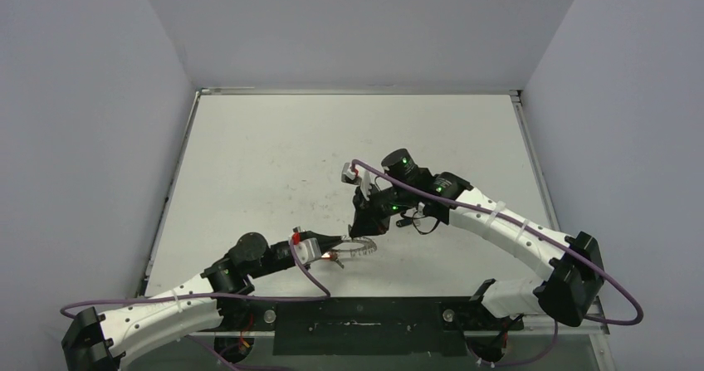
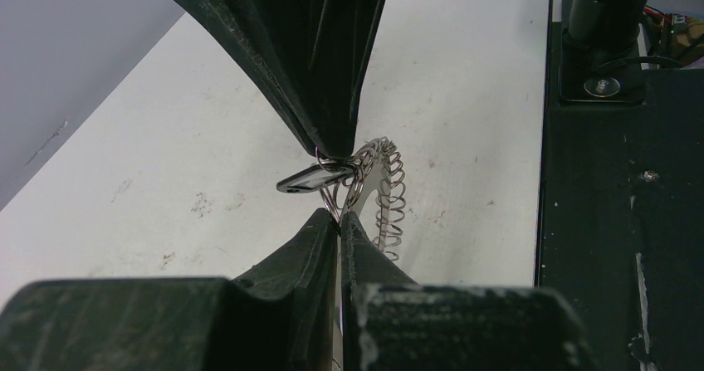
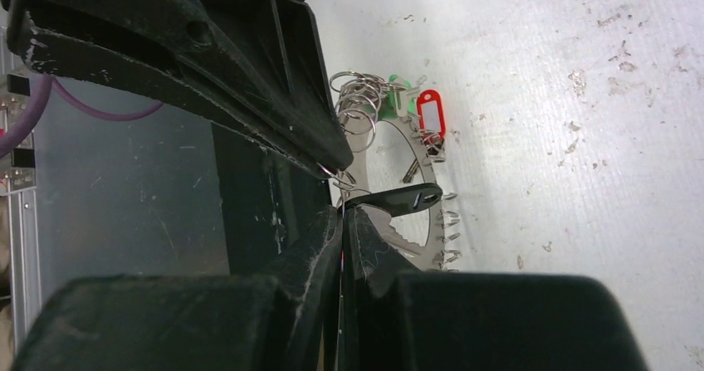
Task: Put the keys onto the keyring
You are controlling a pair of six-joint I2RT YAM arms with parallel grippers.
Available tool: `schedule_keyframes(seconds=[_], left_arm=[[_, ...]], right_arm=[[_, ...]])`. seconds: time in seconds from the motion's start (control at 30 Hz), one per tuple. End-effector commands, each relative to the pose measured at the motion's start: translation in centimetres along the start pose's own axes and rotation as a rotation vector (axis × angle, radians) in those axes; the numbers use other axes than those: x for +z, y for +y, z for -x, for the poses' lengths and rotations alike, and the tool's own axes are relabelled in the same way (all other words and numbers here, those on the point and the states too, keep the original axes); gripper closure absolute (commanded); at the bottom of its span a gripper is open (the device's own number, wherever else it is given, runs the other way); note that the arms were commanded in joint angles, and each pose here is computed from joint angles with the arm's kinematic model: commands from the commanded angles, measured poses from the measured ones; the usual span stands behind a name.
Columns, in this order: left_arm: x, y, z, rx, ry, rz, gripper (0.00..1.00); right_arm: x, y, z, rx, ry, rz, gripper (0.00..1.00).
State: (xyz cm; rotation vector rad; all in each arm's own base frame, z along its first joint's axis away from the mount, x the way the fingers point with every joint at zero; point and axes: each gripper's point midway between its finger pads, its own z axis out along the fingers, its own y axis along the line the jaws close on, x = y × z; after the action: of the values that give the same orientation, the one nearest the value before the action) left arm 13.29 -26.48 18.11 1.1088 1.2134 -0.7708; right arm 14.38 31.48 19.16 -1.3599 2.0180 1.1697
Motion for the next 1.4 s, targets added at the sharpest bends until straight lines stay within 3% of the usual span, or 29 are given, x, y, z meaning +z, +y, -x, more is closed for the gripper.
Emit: schedule_keyframes(seconds=[0.0,0.6,1.37], left_arm=[[0.3,0.8,3.0,0.021,-0.106,0.024,1.00],[0.5,0.8,3.2,0.028,-0.110,0.019,1.00],[0.2,0.8,3.2,0.029,-0.109,0.023,1.00]], right_arm=[[-0.4,1.4,2.5,-0.077,-0.062,0.056,1.00],[0.9,1.4,2.9,-0.074,-0.045,0.059,1.00],[1.7,-1.8,0.6,-0.004,0.008,-0.059,1.00]])
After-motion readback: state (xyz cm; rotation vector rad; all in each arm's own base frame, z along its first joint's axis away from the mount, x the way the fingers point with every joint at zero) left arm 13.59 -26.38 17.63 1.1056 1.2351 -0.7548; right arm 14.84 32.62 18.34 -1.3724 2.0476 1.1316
